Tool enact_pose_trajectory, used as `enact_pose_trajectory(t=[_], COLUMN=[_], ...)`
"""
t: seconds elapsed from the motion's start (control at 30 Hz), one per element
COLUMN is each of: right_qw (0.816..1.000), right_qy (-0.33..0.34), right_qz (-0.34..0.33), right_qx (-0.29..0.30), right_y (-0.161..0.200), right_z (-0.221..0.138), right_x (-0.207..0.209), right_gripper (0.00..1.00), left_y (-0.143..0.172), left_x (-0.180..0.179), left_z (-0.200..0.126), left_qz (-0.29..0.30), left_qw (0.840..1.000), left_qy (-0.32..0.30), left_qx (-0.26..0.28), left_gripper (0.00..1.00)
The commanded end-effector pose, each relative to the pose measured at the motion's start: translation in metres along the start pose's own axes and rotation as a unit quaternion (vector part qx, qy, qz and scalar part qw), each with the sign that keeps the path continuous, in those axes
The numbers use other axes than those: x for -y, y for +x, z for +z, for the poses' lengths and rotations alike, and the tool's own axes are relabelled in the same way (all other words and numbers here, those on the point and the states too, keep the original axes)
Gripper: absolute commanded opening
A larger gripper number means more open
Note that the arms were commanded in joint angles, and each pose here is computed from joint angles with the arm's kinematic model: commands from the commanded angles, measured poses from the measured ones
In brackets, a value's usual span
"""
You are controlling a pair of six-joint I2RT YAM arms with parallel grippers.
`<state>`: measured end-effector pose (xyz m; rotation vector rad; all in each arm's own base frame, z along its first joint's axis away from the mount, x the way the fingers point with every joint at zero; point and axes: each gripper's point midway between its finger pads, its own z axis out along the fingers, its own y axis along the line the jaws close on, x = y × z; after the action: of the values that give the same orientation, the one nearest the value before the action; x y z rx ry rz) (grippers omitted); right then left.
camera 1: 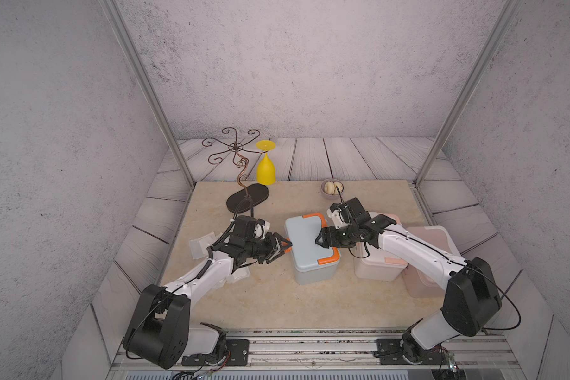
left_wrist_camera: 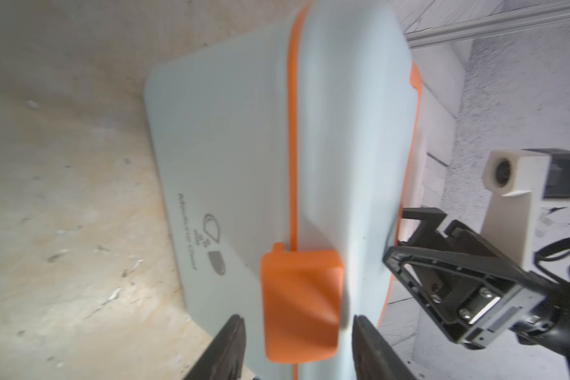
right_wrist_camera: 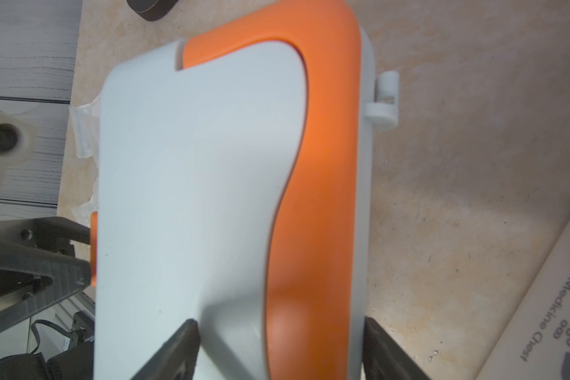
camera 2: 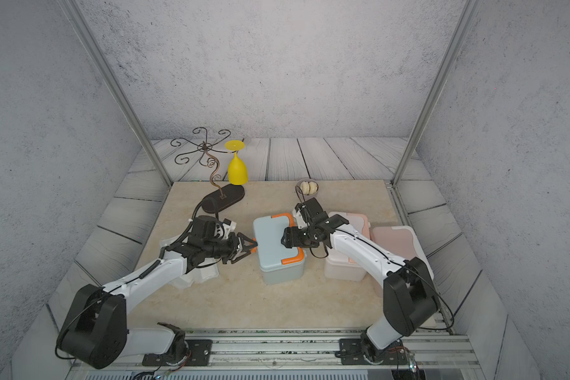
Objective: Open first aid kits and take out gauze
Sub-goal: Open the fastener of the first aid kit.
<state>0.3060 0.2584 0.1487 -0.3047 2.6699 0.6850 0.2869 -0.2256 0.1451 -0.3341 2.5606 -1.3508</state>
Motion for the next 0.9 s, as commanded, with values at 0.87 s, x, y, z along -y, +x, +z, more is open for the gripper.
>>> enact_pose_trajectory(t=[0.87], right_qw=[0.988], right_qy=[0.067], right_qz=[0.008], right_qx=[-0.136], right_y=[0.074], right_z=[0.023], right_x=[0.039], right_gripper=[0.76], left_y=[-0.014], left_x=[0.031], left_z=[-0.034], left_qz=[0.031], left_qw=[0.999], left_qy=[0.017], left_qx=[0.011], left_gripper=[0.65])
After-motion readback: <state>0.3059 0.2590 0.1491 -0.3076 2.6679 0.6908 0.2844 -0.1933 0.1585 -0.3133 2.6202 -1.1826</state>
